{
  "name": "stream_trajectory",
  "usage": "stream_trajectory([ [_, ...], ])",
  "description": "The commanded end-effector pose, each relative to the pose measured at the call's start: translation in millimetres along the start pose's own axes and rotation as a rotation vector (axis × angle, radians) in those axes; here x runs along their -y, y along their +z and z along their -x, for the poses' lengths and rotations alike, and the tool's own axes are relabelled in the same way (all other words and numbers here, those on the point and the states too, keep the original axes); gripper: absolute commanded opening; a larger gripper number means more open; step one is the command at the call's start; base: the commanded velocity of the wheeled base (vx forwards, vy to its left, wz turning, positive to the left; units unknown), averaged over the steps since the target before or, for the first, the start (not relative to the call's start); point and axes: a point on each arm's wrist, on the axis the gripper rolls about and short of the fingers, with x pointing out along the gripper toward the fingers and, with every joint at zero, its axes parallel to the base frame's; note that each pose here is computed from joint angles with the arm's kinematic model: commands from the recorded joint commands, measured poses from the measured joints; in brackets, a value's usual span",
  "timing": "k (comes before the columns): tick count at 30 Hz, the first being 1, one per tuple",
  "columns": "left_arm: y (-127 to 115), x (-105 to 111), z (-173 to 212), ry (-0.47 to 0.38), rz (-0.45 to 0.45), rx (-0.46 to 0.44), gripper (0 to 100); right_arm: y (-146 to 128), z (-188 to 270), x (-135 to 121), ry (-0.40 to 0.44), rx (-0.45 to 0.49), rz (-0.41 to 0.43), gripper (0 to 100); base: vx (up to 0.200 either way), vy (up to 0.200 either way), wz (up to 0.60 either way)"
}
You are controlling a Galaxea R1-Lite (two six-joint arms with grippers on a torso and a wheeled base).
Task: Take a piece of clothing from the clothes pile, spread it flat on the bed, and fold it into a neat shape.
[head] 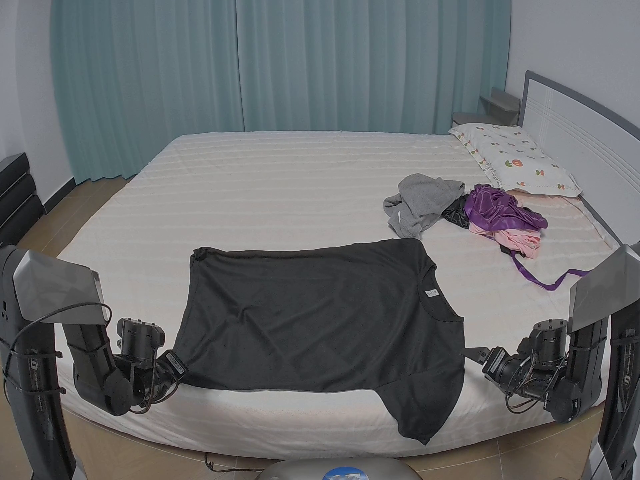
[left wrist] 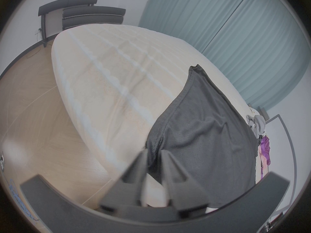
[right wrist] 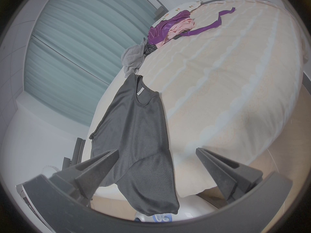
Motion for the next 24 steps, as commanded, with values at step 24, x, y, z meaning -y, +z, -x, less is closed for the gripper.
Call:
stream_trajectory([
  [24,-6,-18,23,0.075,-0.203,-0.016,0,-15,-27,-13,0.050,-0.051,0.100,100,0.000,0.000,0.00],
])
